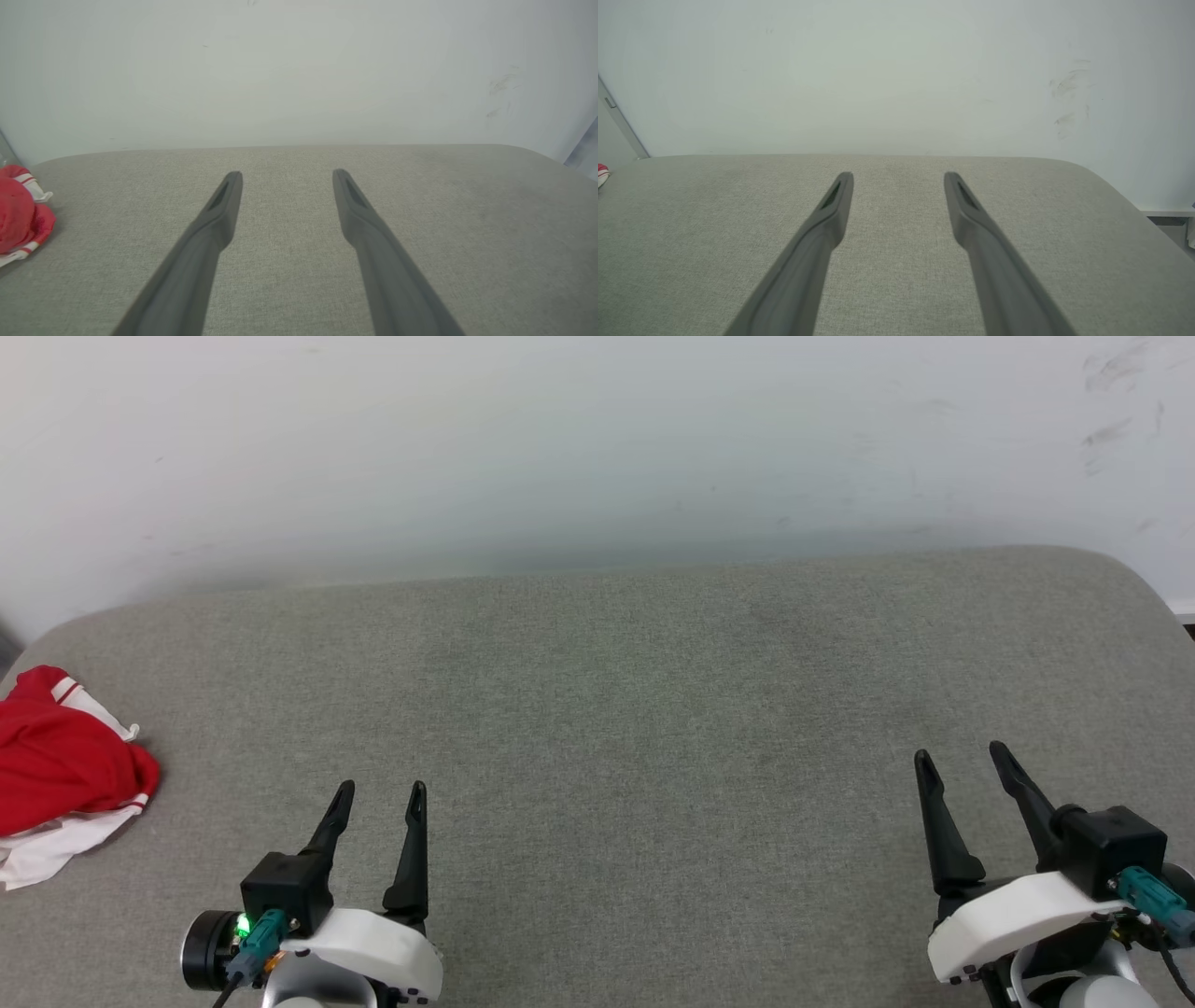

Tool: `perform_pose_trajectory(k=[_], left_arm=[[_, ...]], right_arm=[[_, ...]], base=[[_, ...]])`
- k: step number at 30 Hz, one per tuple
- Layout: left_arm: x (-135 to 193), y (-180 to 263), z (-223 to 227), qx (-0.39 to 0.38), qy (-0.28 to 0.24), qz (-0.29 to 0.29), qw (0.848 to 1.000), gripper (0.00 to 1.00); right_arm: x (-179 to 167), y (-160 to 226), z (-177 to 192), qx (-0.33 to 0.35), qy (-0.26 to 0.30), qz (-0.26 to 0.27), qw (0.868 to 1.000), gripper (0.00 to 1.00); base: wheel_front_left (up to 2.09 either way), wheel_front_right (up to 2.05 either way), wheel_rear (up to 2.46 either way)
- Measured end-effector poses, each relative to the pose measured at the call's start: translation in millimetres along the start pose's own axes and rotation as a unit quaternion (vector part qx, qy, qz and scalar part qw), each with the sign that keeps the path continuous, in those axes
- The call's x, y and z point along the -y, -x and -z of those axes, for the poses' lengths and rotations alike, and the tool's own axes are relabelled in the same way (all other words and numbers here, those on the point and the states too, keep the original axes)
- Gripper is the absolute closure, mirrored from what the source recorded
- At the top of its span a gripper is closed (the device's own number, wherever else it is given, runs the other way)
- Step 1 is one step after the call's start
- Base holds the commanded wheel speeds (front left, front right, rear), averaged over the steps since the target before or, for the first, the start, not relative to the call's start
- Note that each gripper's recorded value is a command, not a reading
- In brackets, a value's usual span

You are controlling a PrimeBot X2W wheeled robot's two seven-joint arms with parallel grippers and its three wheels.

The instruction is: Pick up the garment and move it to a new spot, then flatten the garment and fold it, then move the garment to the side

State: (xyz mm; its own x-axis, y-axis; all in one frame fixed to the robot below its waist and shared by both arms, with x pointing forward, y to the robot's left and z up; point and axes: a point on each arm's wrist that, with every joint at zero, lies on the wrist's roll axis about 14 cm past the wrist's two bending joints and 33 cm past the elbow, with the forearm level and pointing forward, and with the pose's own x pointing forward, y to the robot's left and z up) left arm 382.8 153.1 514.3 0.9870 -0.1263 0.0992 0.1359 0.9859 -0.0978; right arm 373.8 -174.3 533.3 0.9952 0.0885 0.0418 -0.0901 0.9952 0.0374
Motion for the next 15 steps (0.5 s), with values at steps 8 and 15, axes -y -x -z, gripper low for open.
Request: perform_pose_trajectory(k=[8,15], left_arm=[[-2.2,0.8,-1.3,0.004,-0.003,-0.004,1.0,0.0],[-20.8,7.1,-9.8,0.016,0.002,-0.035,0.999,0.0]], right_arm=[[-2.2,-2.0,-0.4,0.003,0.002,-0.003,1.0,0.0],[-22.3,-12.0,-1.6,0.006,0.006,-0.034,0.999,0.0]], base=[[0.0,0.0,0.0],[0.0,0.0,0.0]])
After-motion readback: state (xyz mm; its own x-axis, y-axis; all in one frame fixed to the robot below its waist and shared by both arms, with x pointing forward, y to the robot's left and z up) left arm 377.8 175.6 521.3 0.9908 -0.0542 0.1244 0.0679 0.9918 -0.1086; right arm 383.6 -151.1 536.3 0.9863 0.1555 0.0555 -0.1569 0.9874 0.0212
